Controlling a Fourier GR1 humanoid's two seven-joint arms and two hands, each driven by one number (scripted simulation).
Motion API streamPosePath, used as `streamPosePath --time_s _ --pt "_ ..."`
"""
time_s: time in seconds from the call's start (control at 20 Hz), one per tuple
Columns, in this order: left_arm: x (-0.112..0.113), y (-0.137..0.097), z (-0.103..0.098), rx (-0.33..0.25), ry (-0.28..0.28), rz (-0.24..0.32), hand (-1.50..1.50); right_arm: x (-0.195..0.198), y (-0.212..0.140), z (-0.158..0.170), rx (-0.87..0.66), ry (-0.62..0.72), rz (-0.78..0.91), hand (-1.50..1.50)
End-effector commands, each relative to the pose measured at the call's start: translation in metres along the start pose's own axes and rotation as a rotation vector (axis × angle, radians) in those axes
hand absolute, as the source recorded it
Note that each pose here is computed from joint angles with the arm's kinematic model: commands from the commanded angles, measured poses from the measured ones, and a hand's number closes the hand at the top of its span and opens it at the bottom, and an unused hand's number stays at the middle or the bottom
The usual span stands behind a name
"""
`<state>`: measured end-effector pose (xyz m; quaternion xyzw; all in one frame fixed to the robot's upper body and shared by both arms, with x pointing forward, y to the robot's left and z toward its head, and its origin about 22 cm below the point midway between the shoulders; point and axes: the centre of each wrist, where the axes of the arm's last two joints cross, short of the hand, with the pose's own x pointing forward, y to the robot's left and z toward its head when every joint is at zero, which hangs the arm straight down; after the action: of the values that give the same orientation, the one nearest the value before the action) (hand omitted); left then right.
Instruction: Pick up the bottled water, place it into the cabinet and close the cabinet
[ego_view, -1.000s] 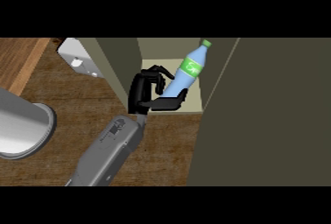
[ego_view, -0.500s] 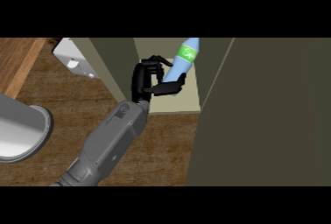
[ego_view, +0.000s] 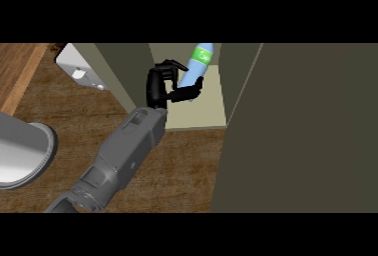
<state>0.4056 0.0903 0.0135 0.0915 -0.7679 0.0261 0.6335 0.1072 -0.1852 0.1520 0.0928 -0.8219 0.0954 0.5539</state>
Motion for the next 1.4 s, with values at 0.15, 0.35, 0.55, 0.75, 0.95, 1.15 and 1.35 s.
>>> streamPosePath --time_s 0.15,0.35,0.55,0.75,0.95,1.15,1.35 --pt "0.004 0.001 -0.014 0.059 -0.007 -0.073 1.5 0.02 0.002 0.008 0.019 -0.04 -0.021 -1.5" --pt "0.002 0.003 -0.016 0.061 -0.041 -0.16 1.5 0.02 -0.002 0.009 0.034 -0.043 -0.03 -1.5" --pt "0.007 0.002 -0.021 0.032 -0.038 -0.179 -1.5 0.012 -0.005 0.004 0.024 -0.037 -0.027 -1.5" --pt "0.001 0.02 -0.026 0.042 -0.032 -0.111 -1.5 0.017 -0.008 0.005 0.027 -0.06 -0.027 -1.5" --pt "0.009 0.007 -0.026 0.053 -0.043 -0.102 -1.5 0.013 -0.004 0.008 0.034 -0.034 -0.037 -1.5" --pt "0.007 0.01 -0.027 0.023 -0.035 -0.076 -1.5 0.017 -0.007 0.008 0.038 -0.037 -0.039 -1.5" --pt "-0.002 0.009 -0.019 -0.015 -0.074 -0.091 -1.5 0.008 -0.006 0.004 0.035 -0.057 -0.024 -1.5"
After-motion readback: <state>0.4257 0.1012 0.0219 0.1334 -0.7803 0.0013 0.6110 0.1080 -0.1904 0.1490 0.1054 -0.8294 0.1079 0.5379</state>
